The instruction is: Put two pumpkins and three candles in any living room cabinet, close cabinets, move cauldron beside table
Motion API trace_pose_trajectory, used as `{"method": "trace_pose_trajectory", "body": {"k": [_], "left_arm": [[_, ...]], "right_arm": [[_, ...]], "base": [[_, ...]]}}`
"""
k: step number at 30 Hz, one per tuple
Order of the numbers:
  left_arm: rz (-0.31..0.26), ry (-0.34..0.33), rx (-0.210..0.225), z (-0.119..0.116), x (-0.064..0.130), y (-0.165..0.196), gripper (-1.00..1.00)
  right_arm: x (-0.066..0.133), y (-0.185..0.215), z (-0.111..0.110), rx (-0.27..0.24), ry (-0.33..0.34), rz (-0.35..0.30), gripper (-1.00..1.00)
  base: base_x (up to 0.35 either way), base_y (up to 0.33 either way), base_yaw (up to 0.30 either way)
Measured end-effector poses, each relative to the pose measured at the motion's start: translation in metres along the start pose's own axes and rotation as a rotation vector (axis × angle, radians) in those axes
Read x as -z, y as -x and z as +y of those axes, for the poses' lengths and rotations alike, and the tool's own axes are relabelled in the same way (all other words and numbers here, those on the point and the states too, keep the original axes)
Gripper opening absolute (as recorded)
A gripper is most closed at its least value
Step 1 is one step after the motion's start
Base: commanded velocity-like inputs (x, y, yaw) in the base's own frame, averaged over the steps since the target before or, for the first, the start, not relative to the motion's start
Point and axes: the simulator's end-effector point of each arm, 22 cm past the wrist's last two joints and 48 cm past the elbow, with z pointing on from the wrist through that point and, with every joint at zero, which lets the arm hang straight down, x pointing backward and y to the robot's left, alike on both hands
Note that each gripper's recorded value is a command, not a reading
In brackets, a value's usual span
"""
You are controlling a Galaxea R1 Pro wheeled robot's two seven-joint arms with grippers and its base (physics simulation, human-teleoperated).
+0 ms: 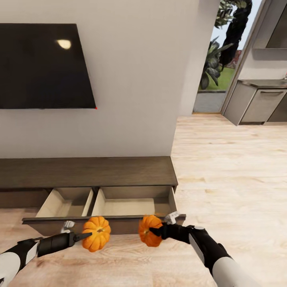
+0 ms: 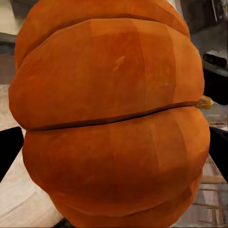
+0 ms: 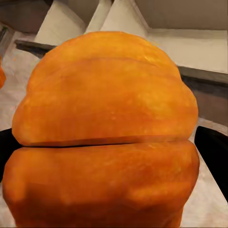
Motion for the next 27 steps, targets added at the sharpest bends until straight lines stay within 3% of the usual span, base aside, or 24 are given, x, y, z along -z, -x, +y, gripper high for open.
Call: {"method": "trace_pose_trajectory", "body": {"k": [1, 3, 5, 7, 14, 27], "left_arm": [[-0.006, -0.031, -0.003, -0.007, 0.002, 0.004, -1.00], [-0.022, -0.045, -0.013, -0.009, 0.011, 0.017, -1.00], [-0.034, -0.059, -0.032, -0.014, 0.015, 0.032, -1.00], [-0.049, -0.090, -0.055, -0.024, 0.016, 0.051, -1.00], [-0.091, -0.138, -0.059, -0.047, 0.010, 0.100, -1.00], [-0.076, -0.146, -0.065, -0.052, -0.002, 0.099, -1.00]], "right_arm": [[0.008, 0.010, 0.006, -0.070, 0.059, -0.017, -1.00], [0.023, 0.026, 0.006, -0.165, 0.109, -0.041, -1.00], [0.031, 0.037, 0.005, -0.202, 0.125, -0.053, -1.00], [0.037, 0.053, 0.008, -0.209, 0.137, -0.071, -1.00], [0.044, 0.084, 0.011, -0.186, 0.137, -0.102, -1.00], [0.046, 0.092, 0.016, -0.165, 0.154, -0.116, -1.00]], "base": [[0.000, 0.000, 0.000], [0.000, 0.000, 0.000], [0.000, 0.000, 0.000], [0.000, 0.000, 0.000], [0.158, 0.000, 0.000], [0.334, 0.000, 0.000]]}}
